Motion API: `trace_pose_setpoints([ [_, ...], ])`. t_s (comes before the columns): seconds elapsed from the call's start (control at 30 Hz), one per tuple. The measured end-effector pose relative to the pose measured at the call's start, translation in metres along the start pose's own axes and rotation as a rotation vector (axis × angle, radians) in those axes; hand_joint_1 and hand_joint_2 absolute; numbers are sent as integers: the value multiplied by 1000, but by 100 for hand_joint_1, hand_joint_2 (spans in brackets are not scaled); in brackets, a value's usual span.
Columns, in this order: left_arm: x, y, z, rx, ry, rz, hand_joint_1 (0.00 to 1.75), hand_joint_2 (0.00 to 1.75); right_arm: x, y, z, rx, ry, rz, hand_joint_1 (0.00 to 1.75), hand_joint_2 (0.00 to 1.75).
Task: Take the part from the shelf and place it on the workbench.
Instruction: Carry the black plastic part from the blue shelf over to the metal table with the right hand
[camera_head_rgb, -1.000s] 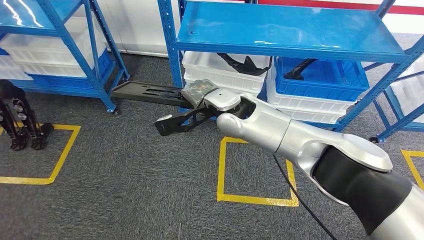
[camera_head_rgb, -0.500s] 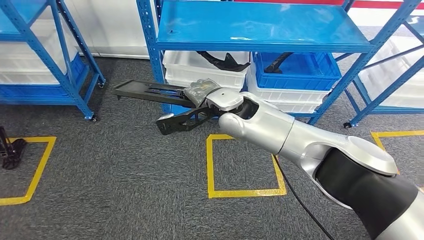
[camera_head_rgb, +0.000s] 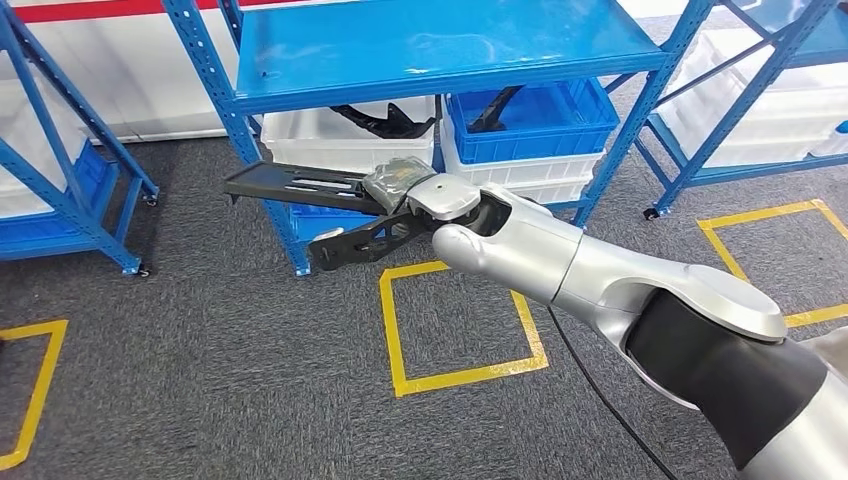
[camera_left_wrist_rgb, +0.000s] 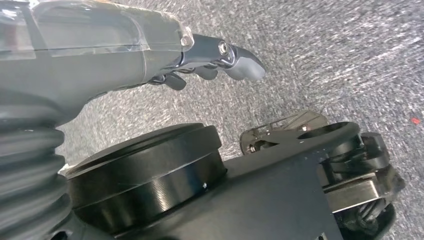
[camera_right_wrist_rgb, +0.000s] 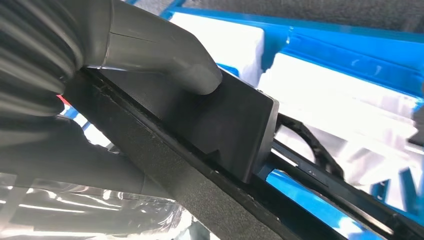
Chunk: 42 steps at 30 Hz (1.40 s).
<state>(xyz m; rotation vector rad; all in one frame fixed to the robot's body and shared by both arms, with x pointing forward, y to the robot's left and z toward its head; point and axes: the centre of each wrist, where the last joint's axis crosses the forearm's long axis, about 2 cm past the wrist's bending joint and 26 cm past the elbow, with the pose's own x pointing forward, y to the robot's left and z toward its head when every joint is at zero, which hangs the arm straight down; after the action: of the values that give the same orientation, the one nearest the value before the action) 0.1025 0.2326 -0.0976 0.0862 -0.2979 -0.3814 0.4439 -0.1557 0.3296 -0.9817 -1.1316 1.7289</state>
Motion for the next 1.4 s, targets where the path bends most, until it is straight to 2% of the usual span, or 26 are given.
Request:
trace_pose_setpoints([
  [0.5, -5, -1, 0, 14, -2, 6, 0, 175, 5, -2, 0, 10, -14, 4, 175, 175],
  [0.87, 5, -1, 0, 19, -20, 36, 0, 175, 1, -18, 1, -15, -7, 5, 175, 175],
  [1.4, -3, 4, 0, 27, -5, 52, 0, 175, -1, -20, -1, -11, -9, -15, 175, 175],
])
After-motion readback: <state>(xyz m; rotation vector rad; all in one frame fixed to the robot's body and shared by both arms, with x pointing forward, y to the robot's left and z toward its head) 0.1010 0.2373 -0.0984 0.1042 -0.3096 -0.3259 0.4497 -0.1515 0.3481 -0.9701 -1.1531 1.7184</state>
